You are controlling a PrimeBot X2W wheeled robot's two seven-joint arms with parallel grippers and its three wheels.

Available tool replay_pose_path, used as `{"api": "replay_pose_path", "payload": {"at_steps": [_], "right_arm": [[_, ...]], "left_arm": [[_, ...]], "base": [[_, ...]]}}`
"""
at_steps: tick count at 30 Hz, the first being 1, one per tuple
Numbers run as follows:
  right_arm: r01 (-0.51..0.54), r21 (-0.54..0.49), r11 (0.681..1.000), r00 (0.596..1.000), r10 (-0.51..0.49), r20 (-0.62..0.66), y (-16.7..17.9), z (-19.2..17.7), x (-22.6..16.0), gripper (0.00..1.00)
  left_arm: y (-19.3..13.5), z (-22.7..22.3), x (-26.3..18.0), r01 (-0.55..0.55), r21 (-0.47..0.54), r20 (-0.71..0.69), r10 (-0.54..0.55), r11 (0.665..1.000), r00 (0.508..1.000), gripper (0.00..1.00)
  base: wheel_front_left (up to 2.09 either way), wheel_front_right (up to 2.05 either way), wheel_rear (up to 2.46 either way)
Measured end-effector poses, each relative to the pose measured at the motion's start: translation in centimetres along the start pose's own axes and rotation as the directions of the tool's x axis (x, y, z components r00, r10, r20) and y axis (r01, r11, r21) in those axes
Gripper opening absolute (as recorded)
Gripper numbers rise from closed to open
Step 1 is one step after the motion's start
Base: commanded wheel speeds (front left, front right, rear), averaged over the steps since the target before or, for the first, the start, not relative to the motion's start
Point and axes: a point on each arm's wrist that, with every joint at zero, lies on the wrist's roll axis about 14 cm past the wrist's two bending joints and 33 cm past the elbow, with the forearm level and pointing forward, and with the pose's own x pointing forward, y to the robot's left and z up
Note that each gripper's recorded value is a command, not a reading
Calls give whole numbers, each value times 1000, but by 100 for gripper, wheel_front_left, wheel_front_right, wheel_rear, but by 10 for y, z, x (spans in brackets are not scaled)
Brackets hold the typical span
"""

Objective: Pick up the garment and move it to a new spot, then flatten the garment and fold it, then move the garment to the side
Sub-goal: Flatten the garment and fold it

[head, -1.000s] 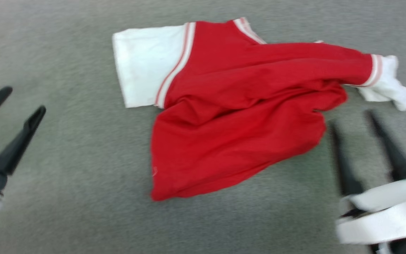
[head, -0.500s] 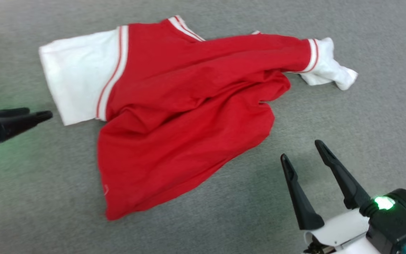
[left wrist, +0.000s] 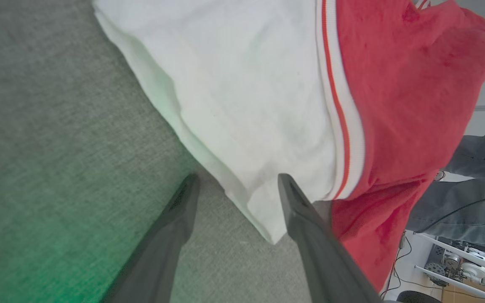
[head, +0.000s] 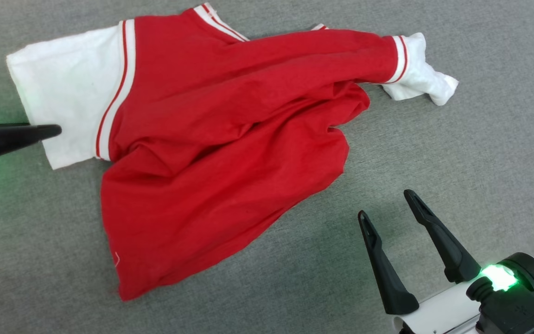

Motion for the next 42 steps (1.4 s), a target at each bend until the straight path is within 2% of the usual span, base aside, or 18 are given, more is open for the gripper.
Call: {"api": "replay_pose_path", "payload": {"at_steps": [1, 2, 3, 8, 12, 22, 27, 28, 29, 30, 36, 40, 42], "right_arm": [[-3, 0, 1000, 1000, 3, 0, 1, 0, 1, 100], [-8, -3, 1000, 1000, 8, 3, 2, 1, 2, 100], [-12, -6, 1000, 1000, 12, 3, 3, 2, 3, 100], [-25, -8, 1000, 1000, 25, 12, 4, 4, 8, 100], [-47, -1, 999, 999, 47, 21, 8, 6, 14, 100], [-110, 11, 994, 993, 109, 53, 22, 16, 26, 100], [-129, 10, 992, 990, 129, 58, 26, 19, 30, 100], [-130, 9, 992, 990, 129, 56, 26, 20, 30, 100], [-131, 9, 991, 990, 130, 54, 26, 19, 30, 100], [-132, 10, 991, 990, 131, 51, 27, 19, 30, 100], [-143, 15, 990, 989, 143, 32, 29, 18, 32, 100], [-142, 24, 990, 990, 142, -4, 27, 11, 35, 100], [-141, 22, 990, 990, 142, -22, 25, 10, 40, 100]], "left_arm": [[-1, -1, 0, 3, 7, -1, -3, 1000, 1000, 44], [-1, -2, 0, 5, 5, -2, -5, 1000, 1000, 15], [-1, -3, 0, 4, 2, -1, -4, 1000, 1000, 0], [8, -11, -9, -28, -7, 2, 28, 1000, 1000, 0], [26, -18, -30, -97, -35, 15, 98, 995, 995, 0], [67, -41, -92, -286, -95, 65, 293, 953, 954, 0], [68, -41, -101, -296, -117, 122, 310, 948, 943, 0], [67, -40, -101, -294, -116, 137, 308, 949, 941, 3], [65, -37, -101, -293, -111, 161, 308, 950, 938, 42], [63, -32, -102, -290, -107, 194, 306, 951, 932, 100], [47, -21, -110, -281, -67, 380, 285, 957, 880, 100], [40, -15, -132, -307, -40, 570, 274, 951, 774, 100], [34, -21, -137, -281, -55, 643, 249, 958, 724, 100]], "base": [[0, 0, 0], [0, 0, 0], [0, 0, 0], [0, 0, 0], [0, 0, 0], [0, 0, 0], [0, 0, 0], [0, 0, 0], [0, 0, 0], [0, 0, 0], [0, 0, 0], [0, 0, 0], [0, 0, 0]]}}
